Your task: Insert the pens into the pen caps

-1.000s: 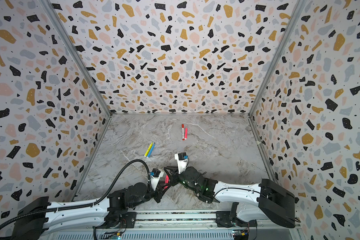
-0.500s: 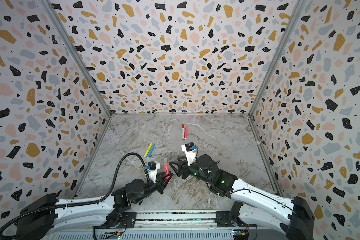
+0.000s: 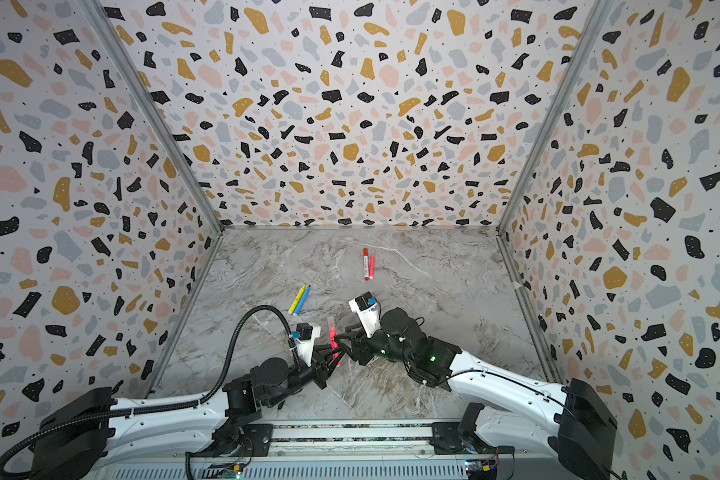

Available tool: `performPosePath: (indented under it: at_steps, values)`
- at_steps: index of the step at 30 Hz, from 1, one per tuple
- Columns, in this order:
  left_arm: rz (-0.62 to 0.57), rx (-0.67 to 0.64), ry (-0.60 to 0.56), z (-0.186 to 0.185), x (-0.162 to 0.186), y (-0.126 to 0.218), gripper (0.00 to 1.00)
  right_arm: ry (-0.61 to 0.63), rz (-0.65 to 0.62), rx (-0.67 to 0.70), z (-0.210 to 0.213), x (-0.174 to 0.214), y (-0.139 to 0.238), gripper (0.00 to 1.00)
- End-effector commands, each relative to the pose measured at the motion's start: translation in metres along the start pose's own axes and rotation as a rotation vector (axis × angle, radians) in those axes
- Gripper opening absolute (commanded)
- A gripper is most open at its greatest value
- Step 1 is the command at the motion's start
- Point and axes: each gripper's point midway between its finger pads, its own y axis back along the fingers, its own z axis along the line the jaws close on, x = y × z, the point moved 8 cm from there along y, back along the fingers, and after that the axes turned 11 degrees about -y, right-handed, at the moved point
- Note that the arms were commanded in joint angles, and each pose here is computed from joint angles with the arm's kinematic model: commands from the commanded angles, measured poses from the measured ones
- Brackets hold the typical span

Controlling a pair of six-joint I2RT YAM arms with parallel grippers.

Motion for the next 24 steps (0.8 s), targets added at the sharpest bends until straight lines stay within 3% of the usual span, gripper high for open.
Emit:
performPosePath:
  at_steps: [1, 17, 21, 24]
  values:
    - [-0.068, 0.032, -0.001, -0.005, -0.013, -0.001, 0.0, 0.027, -0.076, -0.032, 0.015, -0.032, 0.006, 0.48]
    - [-0.075, 0.039, 0.005, -0.008, -0.016, -0.001, 0.0, 0.025, -0.022, -0.039, 0.021, -0.059, -0.038, 0.46]
    - [-0.075, 0.04, 0.006, -0.008, -0.015, 0.0, 0.0, 0.023, -0.019, -0.047, 0.021, -0.06, -0.043, 0.41]
    - [-0.077, 0.042, 0.008, -0.008, -0.015, 0.0, 0.0, 0.024, -0.016, -0.057, 0.022, -0.06, -0.045, 0.31]
